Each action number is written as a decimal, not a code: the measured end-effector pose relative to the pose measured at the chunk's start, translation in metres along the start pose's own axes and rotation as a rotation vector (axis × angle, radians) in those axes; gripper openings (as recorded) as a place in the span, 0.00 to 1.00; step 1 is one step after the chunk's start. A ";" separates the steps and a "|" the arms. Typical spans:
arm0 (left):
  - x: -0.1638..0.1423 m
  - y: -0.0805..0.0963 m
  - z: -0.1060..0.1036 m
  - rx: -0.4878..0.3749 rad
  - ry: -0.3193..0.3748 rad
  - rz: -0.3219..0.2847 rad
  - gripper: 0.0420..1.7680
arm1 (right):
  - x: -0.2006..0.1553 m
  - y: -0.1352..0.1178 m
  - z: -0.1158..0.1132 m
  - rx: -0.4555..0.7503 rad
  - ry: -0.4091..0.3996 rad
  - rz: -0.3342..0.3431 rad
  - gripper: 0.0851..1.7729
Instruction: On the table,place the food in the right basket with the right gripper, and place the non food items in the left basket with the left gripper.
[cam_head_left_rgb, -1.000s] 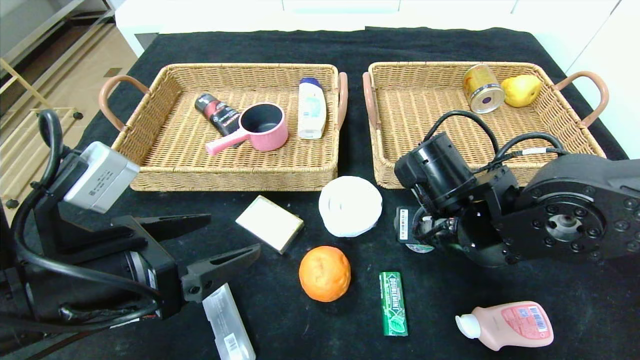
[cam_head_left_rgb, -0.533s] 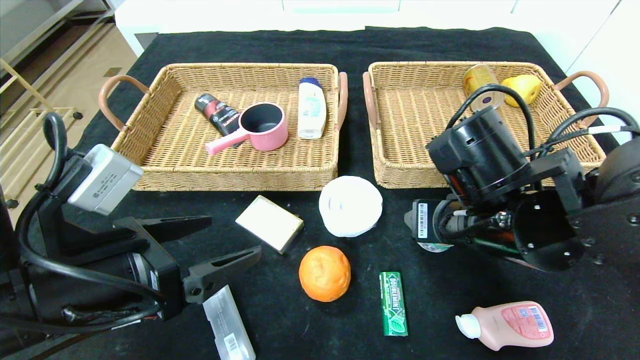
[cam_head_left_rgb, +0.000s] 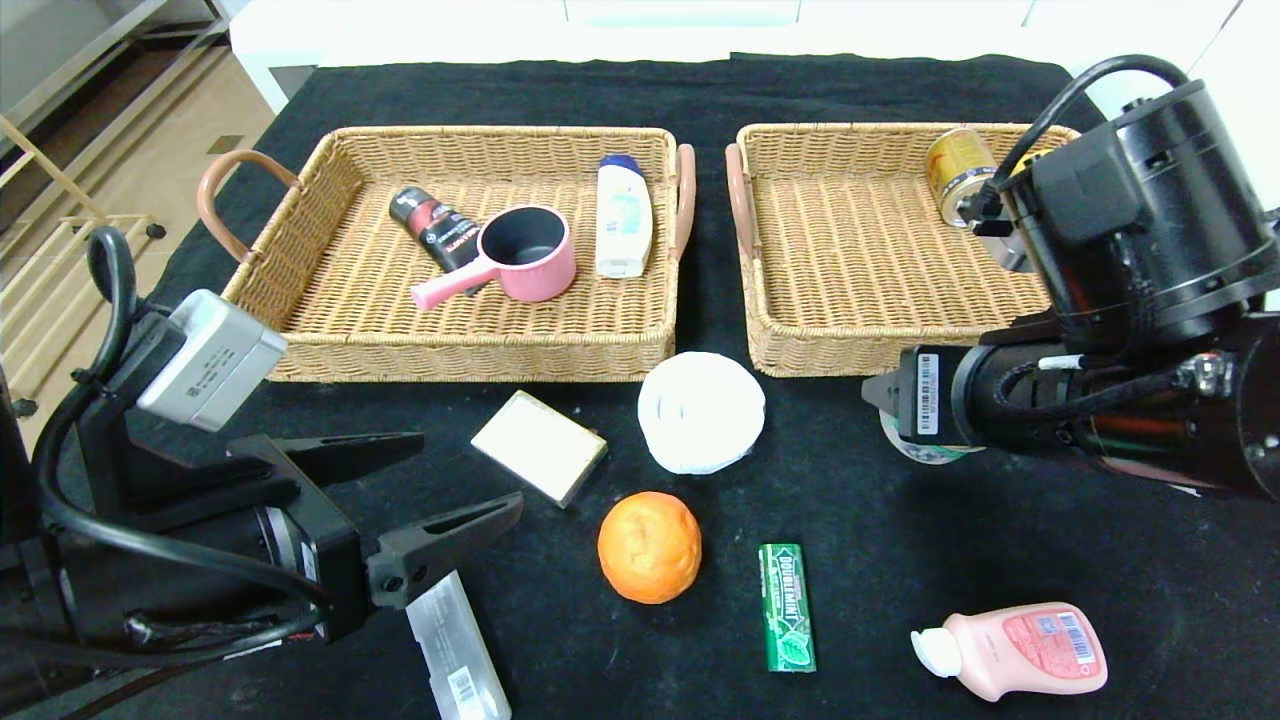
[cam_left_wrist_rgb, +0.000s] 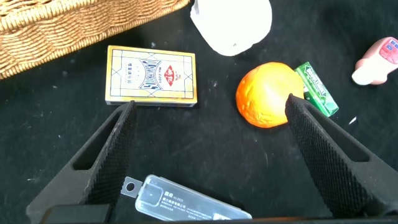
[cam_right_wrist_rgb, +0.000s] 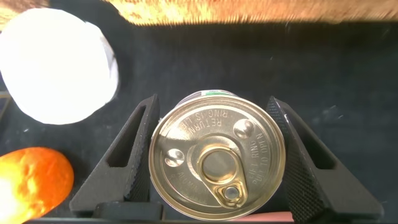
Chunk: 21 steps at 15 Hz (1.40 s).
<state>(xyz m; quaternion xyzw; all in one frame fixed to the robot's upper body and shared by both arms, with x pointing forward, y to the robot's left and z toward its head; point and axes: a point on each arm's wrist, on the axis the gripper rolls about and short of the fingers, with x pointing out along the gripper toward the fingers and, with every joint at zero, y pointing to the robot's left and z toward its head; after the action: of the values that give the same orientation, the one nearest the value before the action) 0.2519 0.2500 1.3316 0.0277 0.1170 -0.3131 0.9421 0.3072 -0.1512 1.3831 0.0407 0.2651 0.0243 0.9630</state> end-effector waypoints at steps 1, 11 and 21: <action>0.000 0.000 0.000 0.001 -0.001 0.000 0.97 | -0.002 -0.003 0.003 -0.004 -0.010 -0.003 0.67; -0.004 0.000 0.003 0.009 -0.018 0.003 0.97 | 0.014 -0.017 0.056 0.023 -0.135 -0.069 0.67; -0.009 0.003 0.007 0.018 -0.043 0.027 0.97 | 0.071 0.004 0.090 0.007 -0.216 -0.090 0.67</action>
<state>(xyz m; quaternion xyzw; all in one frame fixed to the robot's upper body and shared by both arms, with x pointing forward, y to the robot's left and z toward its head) 0.2480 0.2568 1.3400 0.0310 0.0936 -0.3017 0.9483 0.4142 -0.1479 1.4242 0.0344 0.1613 -0.0246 0.9860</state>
